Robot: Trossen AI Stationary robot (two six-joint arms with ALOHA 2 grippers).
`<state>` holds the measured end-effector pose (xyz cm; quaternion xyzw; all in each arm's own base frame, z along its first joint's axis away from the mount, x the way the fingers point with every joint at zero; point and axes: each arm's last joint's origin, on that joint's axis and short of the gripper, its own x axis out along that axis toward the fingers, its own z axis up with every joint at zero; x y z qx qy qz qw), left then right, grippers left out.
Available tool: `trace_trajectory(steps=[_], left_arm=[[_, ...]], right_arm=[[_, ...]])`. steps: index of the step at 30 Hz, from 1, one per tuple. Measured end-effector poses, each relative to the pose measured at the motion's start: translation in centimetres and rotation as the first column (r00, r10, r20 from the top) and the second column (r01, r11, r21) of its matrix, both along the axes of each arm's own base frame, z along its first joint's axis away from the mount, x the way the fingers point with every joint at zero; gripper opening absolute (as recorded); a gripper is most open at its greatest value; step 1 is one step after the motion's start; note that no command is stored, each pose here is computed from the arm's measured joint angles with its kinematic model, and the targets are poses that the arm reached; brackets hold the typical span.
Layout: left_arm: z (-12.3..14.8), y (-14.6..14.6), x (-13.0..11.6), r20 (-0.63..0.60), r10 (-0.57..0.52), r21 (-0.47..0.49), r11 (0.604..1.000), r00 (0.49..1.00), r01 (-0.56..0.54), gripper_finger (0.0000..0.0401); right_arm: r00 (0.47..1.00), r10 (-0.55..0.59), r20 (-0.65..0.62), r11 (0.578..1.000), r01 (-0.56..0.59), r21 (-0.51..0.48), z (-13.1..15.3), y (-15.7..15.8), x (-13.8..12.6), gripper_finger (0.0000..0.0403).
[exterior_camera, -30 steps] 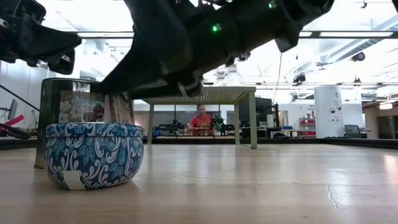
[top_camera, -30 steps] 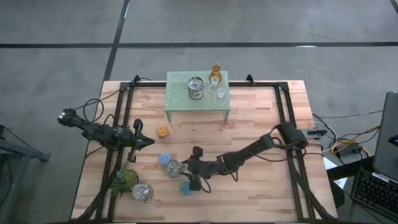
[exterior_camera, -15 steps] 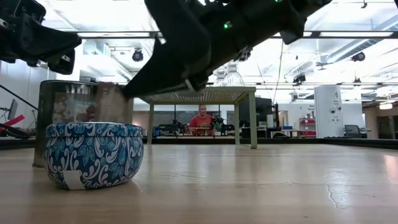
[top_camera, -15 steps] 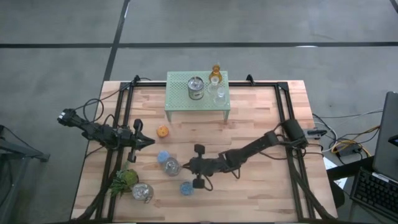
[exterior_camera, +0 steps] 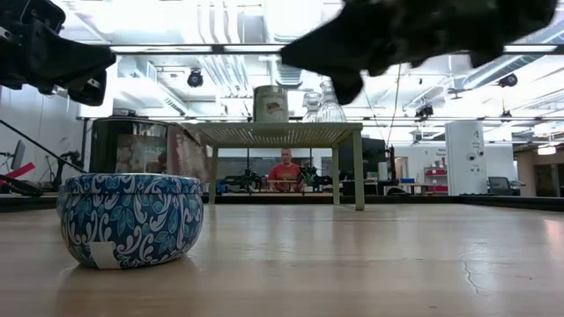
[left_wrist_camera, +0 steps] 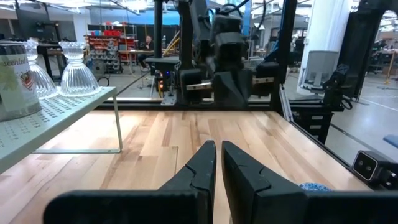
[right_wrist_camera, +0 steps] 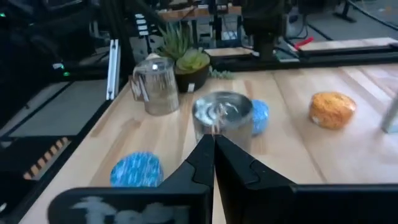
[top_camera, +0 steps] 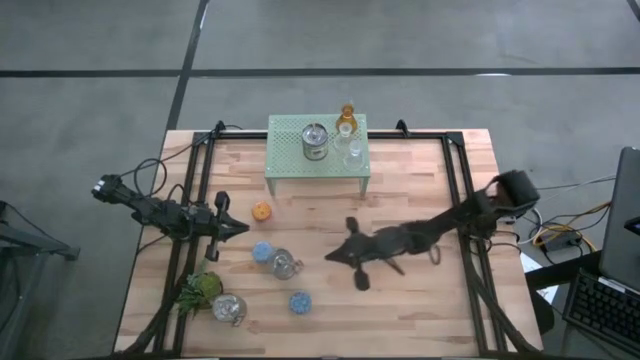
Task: Pick & Place candle stick holders
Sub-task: Adjust the green scented candle on the shelf
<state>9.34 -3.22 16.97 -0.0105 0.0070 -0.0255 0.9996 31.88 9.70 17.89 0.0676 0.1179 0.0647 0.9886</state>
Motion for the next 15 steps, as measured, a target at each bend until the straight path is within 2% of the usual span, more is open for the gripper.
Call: trace_trajectory(steps=[4,9,15], left_arm=[[0.0,0.0,0.0,-0.002,0.000,0.001,1.000,1.000,0.000,0.0030],[0.0,0.0,0.0,-0.002,0.000,0.001,1.000,1.000,0.000,0.0030],[0.0,0.0,0.0,-0.003,-0.001,0.002,1.000,1.000,0.001,0.0030]], right_arm=[[1.000,0.009,-0.007,1.000,-0.009,0.013,0.0,-0.6,-2.9,0.0008],[0.998,0.015,0.057,0.999,-0.018,0.051,0.3,-1.3,-6.2,0.0008],[0.997,0.029,0.074,0.993,-0.037,0.112,0.0,-1.9,-9.7,0.0008]])
